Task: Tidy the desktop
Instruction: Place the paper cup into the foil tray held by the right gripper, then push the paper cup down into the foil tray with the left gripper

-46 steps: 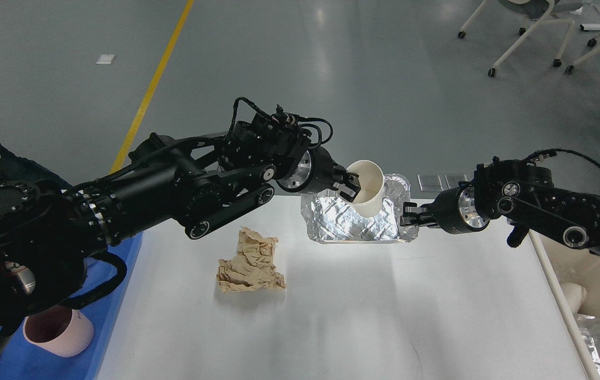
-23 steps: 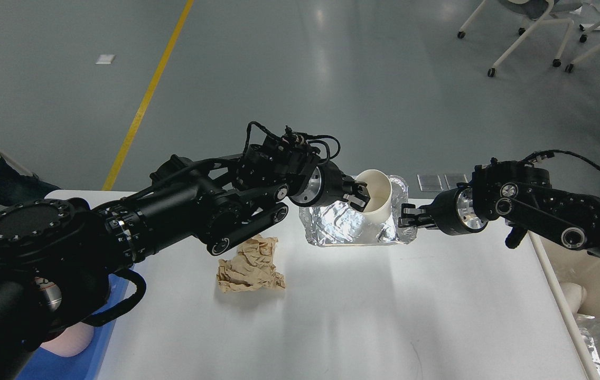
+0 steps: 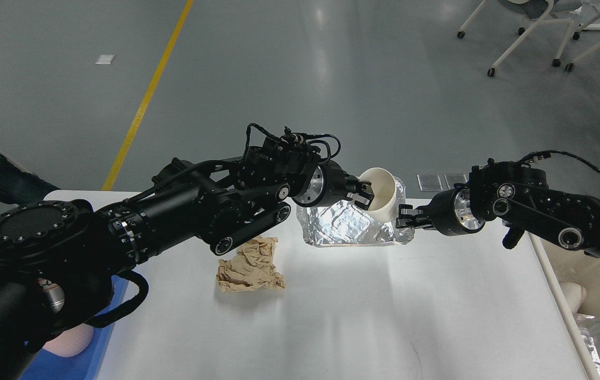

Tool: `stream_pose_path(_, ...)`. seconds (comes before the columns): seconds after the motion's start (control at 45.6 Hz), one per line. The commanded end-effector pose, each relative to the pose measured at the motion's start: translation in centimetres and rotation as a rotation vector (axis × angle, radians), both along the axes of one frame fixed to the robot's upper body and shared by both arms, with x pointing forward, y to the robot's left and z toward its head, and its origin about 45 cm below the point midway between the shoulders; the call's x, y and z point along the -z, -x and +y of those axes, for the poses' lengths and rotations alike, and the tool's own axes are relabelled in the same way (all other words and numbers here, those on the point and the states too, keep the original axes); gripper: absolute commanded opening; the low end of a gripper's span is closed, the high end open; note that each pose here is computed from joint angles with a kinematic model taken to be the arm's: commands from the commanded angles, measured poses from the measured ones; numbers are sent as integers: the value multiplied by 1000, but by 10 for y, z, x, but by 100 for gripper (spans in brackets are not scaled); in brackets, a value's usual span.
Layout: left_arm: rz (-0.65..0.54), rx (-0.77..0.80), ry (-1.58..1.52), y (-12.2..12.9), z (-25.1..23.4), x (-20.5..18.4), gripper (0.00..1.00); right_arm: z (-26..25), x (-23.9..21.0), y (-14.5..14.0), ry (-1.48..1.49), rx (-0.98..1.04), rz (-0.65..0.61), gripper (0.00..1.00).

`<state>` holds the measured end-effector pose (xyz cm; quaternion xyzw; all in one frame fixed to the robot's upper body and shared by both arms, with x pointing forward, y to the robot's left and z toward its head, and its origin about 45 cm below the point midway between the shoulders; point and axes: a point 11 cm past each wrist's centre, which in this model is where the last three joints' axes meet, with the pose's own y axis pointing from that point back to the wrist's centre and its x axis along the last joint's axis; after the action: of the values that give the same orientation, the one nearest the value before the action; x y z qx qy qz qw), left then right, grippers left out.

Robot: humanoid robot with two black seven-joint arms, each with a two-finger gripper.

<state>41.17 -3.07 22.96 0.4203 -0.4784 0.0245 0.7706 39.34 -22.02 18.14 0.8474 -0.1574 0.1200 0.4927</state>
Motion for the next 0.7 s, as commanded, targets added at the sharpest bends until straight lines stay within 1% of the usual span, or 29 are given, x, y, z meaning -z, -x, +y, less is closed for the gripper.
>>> stream_pose_path(0.0, -3, 2, -3, 0, 0, -1, 96, -1, 0, 0, 1, 2, 0, 0)
stream_pose_path(0.307, -18, 20, -75, 1, 6, 11, 97, 0, 1, 0, 1, 1, 1, 0)
stream_pose_path(0.68, -15, -26, -84, -7, 10, 18, 97, 0, 1, 1, 0, 0, 3, 0)
